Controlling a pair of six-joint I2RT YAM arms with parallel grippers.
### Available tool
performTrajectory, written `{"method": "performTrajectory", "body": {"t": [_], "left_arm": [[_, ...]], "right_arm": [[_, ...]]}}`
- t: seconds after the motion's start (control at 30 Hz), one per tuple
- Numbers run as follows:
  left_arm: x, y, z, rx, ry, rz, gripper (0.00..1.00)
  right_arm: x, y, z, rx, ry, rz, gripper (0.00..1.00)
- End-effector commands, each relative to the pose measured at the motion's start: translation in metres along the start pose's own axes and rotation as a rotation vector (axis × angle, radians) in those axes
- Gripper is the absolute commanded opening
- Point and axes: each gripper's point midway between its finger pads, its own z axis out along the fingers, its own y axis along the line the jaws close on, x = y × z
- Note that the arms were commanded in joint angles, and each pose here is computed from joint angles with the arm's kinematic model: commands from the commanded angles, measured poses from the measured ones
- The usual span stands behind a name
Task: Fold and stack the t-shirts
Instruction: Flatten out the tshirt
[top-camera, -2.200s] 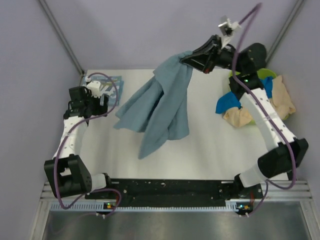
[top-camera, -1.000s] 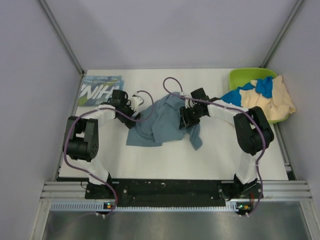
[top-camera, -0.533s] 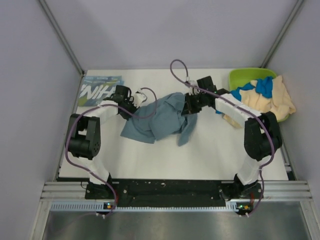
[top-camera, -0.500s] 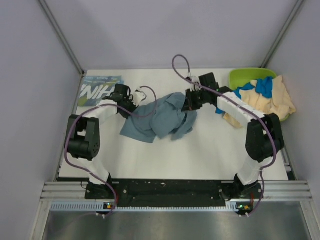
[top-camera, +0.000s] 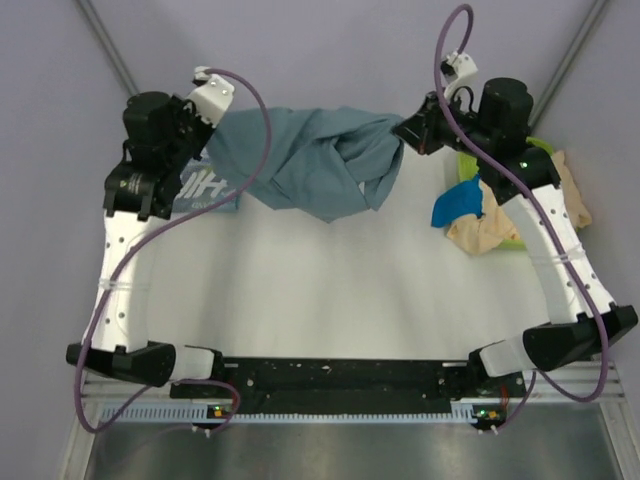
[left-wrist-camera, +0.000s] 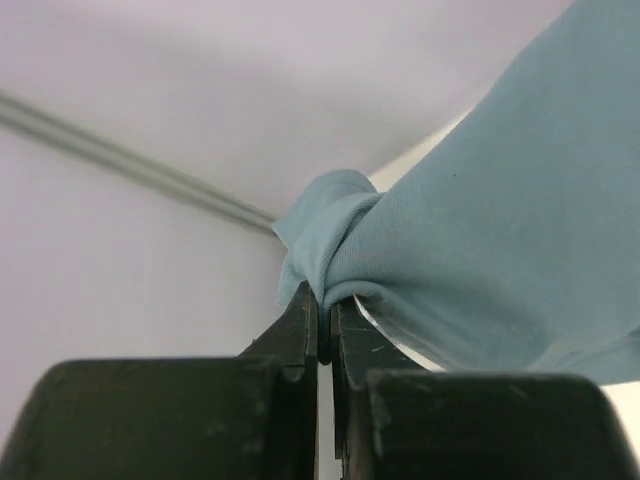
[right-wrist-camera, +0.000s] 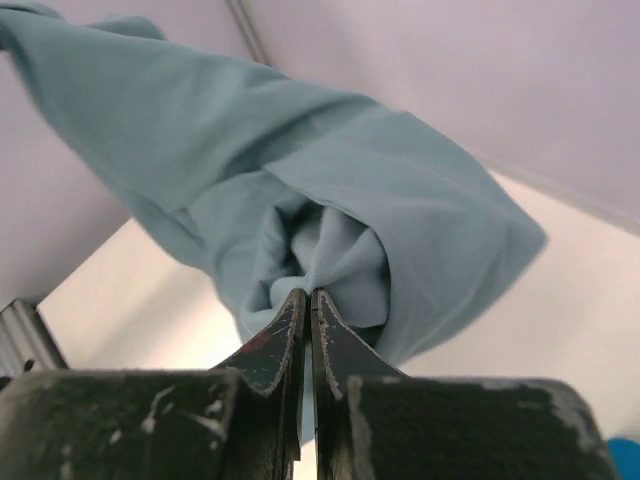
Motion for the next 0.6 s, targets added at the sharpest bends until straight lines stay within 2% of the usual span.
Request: {"method": "performTrajectory", "body": {"t": [0.0,0.13,0.23,0.37,0.43,0.47,0.5,0.57], "left_arm": [[-0.006,0.051,-0.070,-0.190,0.082,0.006,0.00],[-0.015,0.051,-0.100,-0.168,0.055,-0.005,0.00],[-0.022,0.031,-0.107,-0.058,0.015,-0.031,0.00],[-0.049,-0.009,-0.121,0.166,-0.125,-0.075,0.00],[-0.061,-0.015,-0.125,0.199,-0.168,-0.105,0.00],[-0.065,-0.018,-0.128,0.218,-0.188,-0.107,0.00],[-0.069,-0.020,-0.130,0.228,-0.206,-0.107,0.00],[-0.077,-0.024,-0.131,0.251,-0.233,-0.111,0.00]], "right_arm": [[-0.042,-0.023,-0.037,0.171,-0.131,-0.084,0.00],[-0.029,-0.057,-0.031,0.287,-0.097,-0.084,0.00],[-0.026,-0.069,-0.003,0.259,-0.064,-0.072,0.00],[-0.027,-0.119,0.068,0.292,-0.033,-0.042,0.00],[-0.030,-0.136,0.106,0.257,-0.041,-0.013,0.00],[-0.027,-0.139,0.122,0.221,-0.035,0.028,0.08],[-0.020,-0.148,0.133,0.220,-0.022,0.083,0.22],[-0.003,-0.164,0.139,0.262,0.016,0.129,0.42]]}}
